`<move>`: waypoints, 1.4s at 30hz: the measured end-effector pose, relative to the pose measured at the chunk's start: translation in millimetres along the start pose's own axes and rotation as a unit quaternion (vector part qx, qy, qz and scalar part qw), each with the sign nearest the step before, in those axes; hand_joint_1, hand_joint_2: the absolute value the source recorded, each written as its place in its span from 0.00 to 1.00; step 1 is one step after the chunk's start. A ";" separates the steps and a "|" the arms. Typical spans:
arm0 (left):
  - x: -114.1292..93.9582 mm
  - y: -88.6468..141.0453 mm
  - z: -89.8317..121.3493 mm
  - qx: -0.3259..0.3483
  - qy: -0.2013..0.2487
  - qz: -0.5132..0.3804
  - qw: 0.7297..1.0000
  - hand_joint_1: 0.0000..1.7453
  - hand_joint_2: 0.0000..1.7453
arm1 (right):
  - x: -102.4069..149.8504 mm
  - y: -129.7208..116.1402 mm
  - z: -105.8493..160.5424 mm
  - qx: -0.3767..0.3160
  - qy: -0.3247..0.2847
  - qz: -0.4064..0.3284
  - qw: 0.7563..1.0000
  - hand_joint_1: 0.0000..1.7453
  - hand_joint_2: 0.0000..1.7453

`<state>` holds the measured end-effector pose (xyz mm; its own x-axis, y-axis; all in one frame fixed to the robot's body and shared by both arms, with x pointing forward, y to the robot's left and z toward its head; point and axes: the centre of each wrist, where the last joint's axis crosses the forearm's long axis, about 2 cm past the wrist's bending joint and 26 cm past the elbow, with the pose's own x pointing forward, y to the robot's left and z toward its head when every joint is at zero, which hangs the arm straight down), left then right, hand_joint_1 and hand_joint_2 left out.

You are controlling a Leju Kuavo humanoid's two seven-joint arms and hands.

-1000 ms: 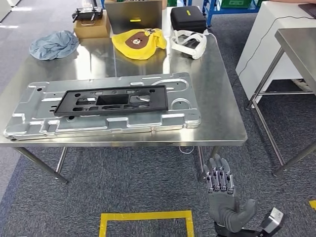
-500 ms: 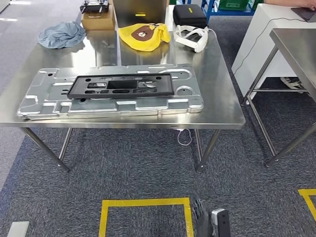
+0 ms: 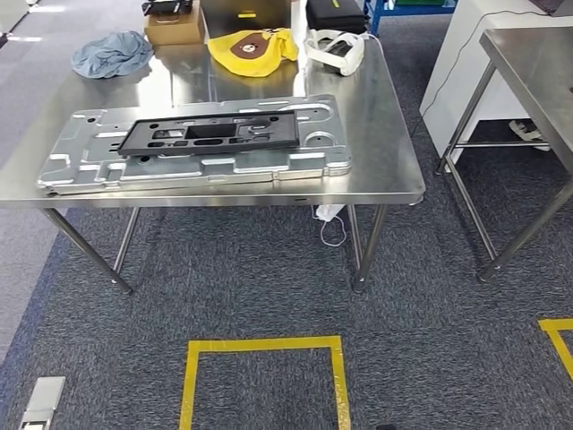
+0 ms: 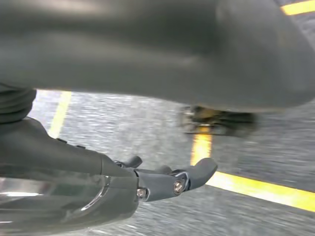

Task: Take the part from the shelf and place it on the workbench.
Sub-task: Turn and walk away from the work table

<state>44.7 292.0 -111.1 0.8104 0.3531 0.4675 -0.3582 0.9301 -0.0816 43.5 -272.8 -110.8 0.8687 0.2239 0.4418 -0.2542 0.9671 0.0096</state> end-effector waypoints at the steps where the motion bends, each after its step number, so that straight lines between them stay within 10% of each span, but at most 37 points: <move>1: 0.8 0.6 -0.3 0.001 0.000 -0.001 1.000 0.00 0.00 | -1.1 -0.8 0.3 0.003 0.014 -0.001 1.000 0.00 0.00; 40: 10.8 3.3 -4.1 0.002 0.014 -0.035 0.999 0.00 0.00 | 3.7 1.0 -1.8 0.047 0.118 0.085 0.988 0.00 0.00; 42: 10.5 3.6 -3.9 0.008 0.022 -0.031 0.999 0.00 0.50 | 3.3 0.9 -1.7 0.044 0.116 0.097 0.988 0.00 0.00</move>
<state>53.7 299.4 -110.0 0.8514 0.2988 0.4312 -0.3134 0.9488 -0.0387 46.9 -270.9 -110.8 0.8716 0.4352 0.2258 -0.4523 0.8914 0.0280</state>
